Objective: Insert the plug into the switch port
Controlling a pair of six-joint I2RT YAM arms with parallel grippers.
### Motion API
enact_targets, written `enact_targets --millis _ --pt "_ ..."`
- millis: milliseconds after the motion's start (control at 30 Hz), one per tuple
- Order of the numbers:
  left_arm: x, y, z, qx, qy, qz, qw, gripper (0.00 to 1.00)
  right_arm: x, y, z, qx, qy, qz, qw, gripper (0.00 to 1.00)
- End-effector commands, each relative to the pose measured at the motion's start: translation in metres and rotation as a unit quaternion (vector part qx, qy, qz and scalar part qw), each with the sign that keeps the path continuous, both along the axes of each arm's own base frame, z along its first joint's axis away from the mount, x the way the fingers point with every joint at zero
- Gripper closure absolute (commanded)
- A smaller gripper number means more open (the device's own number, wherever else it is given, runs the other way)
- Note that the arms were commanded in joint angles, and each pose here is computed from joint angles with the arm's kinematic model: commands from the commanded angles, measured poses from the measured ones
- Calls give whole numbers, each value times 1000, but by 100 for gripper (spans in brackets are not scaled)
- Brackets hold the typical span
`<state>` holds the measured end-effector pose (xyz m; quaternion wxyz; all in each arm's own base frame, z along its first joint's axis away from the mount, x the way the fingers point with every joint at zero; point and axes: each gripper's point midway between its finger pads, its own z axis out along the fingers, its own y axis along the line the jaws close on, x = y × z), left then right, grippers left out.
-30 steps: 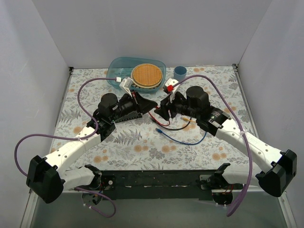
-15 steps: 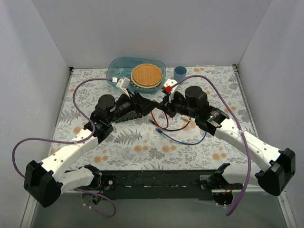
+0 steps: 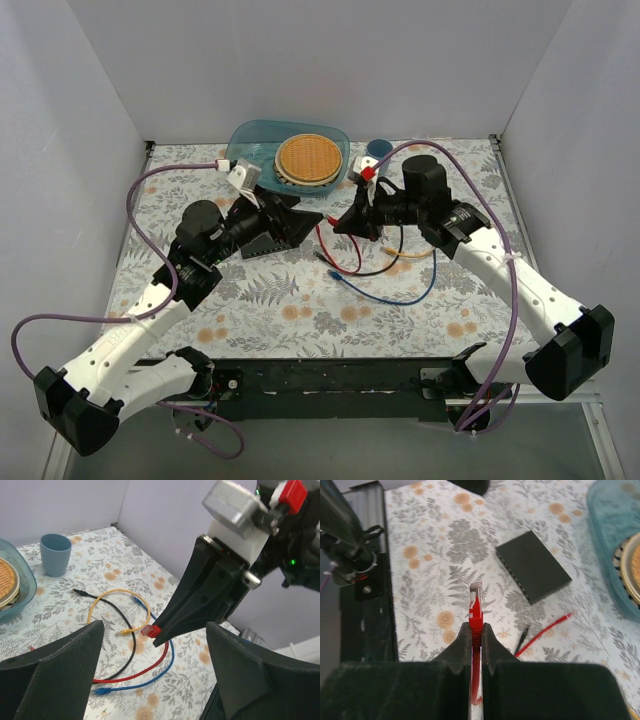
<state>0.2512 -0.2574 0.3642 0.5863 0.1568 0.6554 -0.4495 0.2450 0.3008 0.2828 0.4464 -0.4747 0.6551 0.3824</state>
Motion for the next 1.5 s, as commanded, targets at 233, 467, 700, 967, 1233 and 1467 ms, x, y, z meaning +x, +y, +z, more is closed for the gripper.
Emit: enact_targets --millis 233,467,700,967,1233,1467 --pt "-34 -26 -10 38 -59 -138 988 38 -56 8 42 61 29 189 980 99" --pt "-11 -14 -6 18 -18 -57 998 39 -22 3 33 27 14 82 996 99" --pt "20 -23 -18 7 115 -10 993 43 18 -6 37 -9 -49 -104 993 99" --pt "36 -46 -39 -3 179 -22 984 52 31 -13 39 -32 -109 -213 970 99" --pt "34 -46 -38 -12 178 -24 984 64 33 -17 37 -31 -109 -232 966 99" --pt "33 -50 -36 -26 170 -39 984 68 24 -7 40 -14 -110 -202 973 99"
